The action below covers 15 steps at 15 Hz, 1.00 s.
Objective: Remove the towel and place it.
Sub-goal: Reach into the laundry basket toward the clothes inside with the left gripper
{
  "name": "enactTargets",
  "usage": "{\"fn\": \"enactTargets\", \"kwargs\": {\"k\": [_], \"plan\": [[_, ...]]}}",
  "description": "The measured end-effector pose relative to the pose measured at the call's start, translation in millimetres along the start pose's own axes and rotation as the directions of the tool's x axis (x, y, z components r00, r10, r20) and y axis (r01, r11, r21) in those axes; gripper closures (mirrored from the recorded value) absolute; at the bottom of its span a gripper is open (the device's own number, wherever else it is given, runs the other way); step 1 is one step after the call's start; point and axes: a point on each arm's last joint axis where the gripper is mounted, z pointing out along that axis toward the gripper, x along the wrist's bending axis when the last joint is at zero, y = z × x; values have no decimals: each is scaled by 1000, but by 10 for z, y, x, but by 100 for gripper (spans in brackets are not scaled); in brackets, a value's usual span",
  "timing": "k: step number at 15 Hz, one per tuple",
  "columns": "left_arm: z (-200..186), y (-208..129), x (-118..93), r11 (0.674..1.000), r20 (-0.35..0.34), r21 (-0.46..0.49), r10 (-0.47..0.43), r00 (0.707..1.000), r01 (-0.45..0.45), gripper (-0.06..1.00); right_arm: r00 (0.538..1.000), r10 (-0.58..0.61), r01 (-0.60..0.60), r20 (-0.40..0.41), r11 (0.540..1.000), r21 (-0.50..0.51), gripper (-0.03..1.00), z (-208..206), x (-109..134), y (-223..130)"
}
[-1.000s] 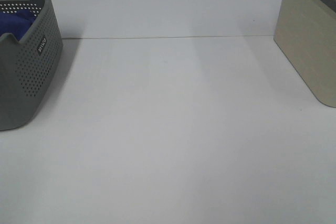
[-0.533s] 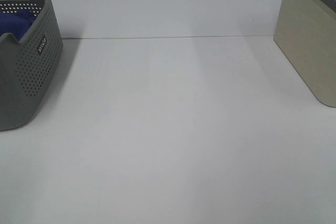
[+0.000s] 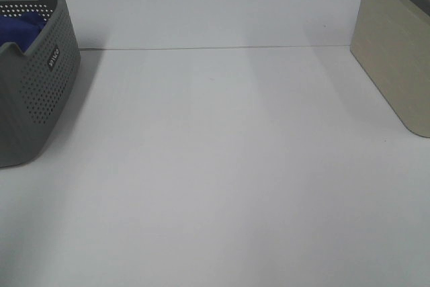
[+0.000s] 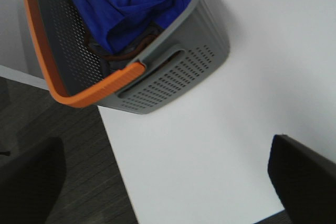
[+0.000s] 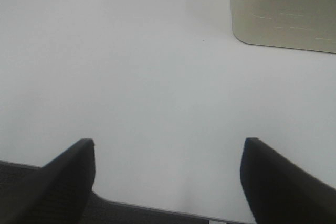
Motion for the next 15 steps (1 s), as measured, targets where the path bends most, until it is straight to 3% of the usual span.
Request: {"fn": "enactTargets", "kwargs": {"k": [3, 6, 9, 11, 13, 15], "plan": [[182, 474, 342, 983, -10, 61, 176, 984, -175, -5, 1000, 0, 0, 0, 1000, 0, 22, 0, 0, 0], [663, 914, 665, 926, 18, 167, 342, 940, -340, -5, 1000, 0, 0, 0, 1000, 0, 22, 0, 0, 0], [1173, 1091, 946, 880, 37, 285, 387, 922, -381, -5, 1000, 0, 0, 0, 1000, 0, 22, 0, 0, 0], [1697, 1138, 1150, 831, 107, 350, 423, 900, -432, -5, 1000, 0, 0, 0, 1000, 0, 22, 0, 0, 0], [2291, 1146, 1235, 790, 188, 395, 431, 883, -469, -5, 1000, 0, 0, 0, 1000, 0, 22, 0, 0, 0], [2806, 1160, 1245, 770, 235, 403, 435, 869, -494, -5, 1000, 0, 0, 0, 1000, 0, 22, 0, 0, 0]]}}
